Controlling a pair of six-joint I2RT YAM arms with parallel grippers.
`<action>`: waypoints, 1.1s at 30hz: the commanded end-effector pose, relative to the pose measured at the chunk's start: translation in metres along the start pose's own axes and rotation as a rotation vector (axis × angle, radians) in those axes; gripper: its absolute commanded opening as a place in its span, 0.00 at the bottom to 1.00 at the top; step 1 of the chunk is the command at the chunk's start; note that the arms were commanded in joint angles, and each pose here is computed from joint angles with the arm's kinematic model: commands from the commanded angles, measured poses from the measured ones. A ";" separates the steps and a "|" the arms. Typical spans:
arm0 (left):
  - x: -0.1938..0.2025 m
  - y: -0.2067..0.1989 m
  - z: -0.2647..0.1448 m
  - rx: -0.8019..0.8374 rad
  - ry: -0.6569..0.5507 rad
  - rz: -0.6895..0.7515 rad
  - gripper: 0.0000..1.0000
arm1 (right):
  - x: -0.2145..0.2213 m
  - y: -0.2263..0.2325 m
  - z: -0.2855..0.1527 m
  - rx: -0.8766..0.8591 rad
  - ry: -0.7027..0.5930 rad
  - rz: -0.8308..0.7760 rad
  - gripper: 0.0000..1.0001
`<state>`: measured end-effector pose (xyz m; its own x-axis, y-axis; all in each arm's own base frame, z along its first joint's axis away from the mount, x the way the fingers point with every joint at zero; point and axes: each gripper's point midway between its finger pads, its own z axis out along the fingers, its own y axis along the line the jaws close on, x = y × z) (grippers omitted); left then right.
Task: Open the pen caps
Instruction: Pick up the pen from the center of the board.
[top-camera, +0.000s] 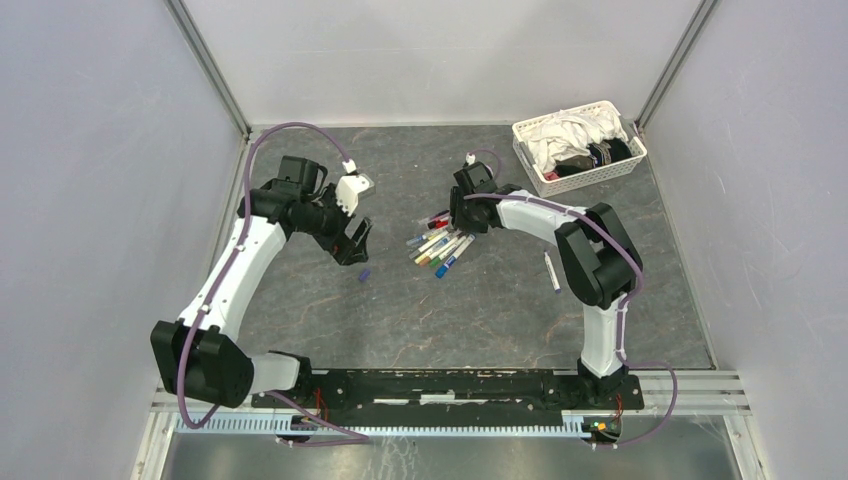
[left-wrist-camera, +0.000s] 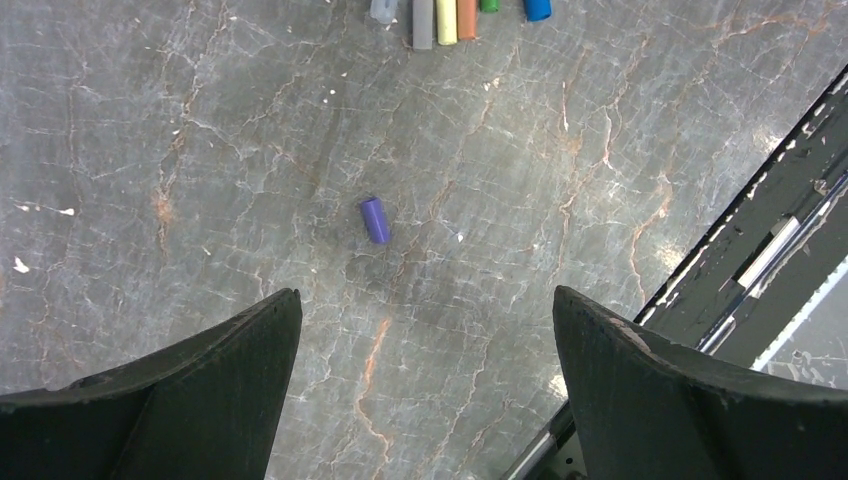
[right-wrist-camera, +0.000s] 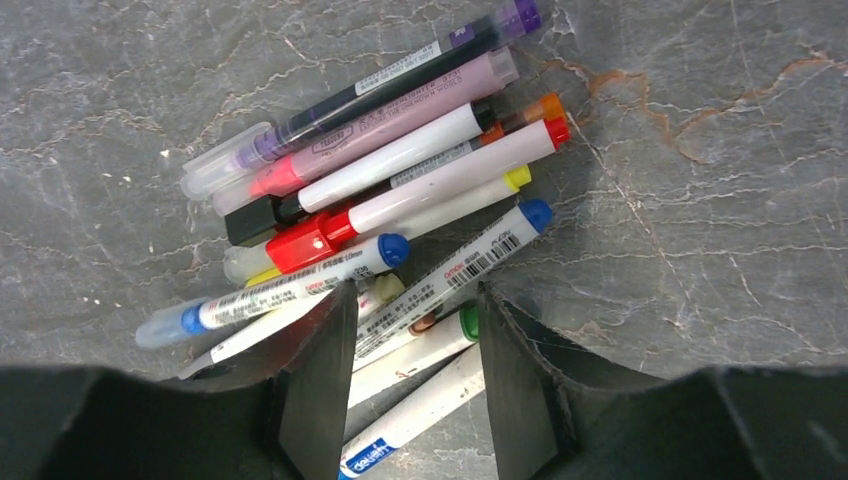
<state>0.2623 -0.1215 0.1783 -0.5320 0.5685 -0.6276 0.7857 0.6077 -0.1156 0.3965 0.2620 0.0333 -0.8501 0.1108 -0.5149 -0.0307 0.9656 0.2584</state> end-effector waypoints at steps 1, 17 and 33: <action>0.001 -0.009 -0.003 0.027 -0.020 -0.004 1.00 | -0.018 0.004 0.005 0.002 -0.046 0.041 0.48; 0.006 -0.014 0.003 0.069 -0.012 -0.010 1.00 | -0.006 -0.028 -0.013 0.044 -0.078 0.058 0.14; -0.046 -0.034 -0.015 0.136 -0.216 -0.127 1.00 | -0.062 0.059 -0.138 -0.351 -0.420 0.119 0.00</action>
<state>0.2502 -0.1365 0.1802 -0.5703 0.5009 -0.6510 0.7732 0.5950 -0.2195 0.3780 0.2446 0.1195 -0.7081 0.2497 -0.6605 -0.0547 0.9132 0.4039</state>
